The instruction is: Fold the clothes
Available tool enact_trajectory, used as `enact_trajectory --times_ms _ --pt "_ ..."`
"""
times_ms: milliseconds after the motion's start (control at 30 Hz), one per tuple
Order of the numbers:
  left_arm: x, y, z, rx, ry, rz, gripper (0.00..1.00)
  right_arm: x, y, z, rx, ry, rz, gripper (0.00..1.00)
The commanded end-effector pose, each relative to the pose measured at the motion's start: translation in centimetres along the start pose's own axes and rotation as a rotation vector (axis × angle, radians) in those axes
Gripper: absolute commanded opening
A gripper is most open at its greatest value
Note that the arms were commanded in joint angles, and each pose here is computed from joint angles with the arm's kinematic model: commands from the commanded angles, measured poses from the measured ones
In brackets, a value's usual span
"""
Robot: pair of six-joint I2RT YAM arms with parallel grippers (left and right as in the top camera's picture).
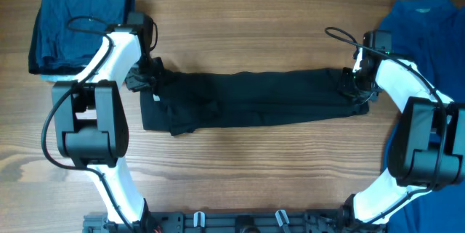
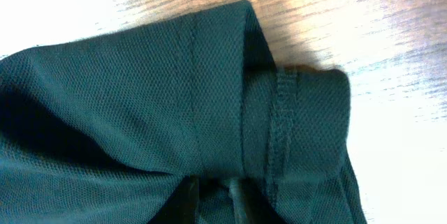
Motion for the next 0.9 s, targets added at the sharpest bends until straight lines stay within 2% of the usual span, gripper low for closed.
enact_trajectory --times_ms 0,33,67,133,167,267,333,400,467,600,667,867 --pt "-0.6 -0.3 -0.2 0.006 0.02 -0.028 0.13 -3.2 4.1 -0.8 -0.003 -0.02 -0.066 0.37" --pt "-0.8 0.0 -0.3 0.013 0.022 -0.038 0.16 -4.3 6.2 -1.0 0.0 -0.015 -0.092 0.44" --pt "-1.0 0.3 -0.4 0.019 0.022 -0.046 0.19 -5.1 7.9 -1.1 0.003 -0.001 -0.115 0.57" --pt "-1.4 1.3 -0.6 0.038 0.025 -0.07 0.23 -5.8 10.6 -1.1 0.01 0.03 -0.146 0.94" --pt "-1.5 1.8 -0.7 0.049 0.026 -0.081 0.25 -5.8 11.6 -1.2 0.011 0.037 -0.15 1.0" --pt "-1.3 3.7 -1.5 0.133 0.025 -0.088 0.28 -4.9 11.3 -1.8 0.011 0.055 -0.11 0.99" --pt "-0.9 4.3 -2.1 0.186 0.022 -0.066 0.39 -3.9 10.5 -2.7 0.01 0.037 -0.074 0.98" --pt "-0.6 4.4 -2.4 0.209 0.02 -0.049 0.54 -2.5 9.5 -3.8 0.008 0.0 -0.031 0.88" --pt "-0.6 4.4 -2.6 0.222 0.019 -0.046 0.59 -1.1 8.4 -4.6 0.003 0.003 0.007 0.78" --pt "-1.2 4.9 -4.1 0.31 0.011 -0.061 0.61 -0.8 6.4 -3.9 -0.063 0.084 -0.012 0.76" --pt "-1.3 5.1 -4.8 0.356 0.005 -0.059 0.63 -0.8 5.2 -2.7 -0.141 0.156 -0.044 0.81" --pt "-1.1 5.2 -5.1 0.365 -0.003 -0.054 0.65 0.0 1.0 -2.5 -0.13 0.178 -0.09 0.83"
Point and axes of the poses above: each gripper's point midway between its finger pads, its own y axis back along the fingers, its own z axis along the line the jaws close on, x = y × z, the point moved 3 cm from there along y, back along the fingers, and after that the axes turned 15 degrees about y, right-handed, at the moved point
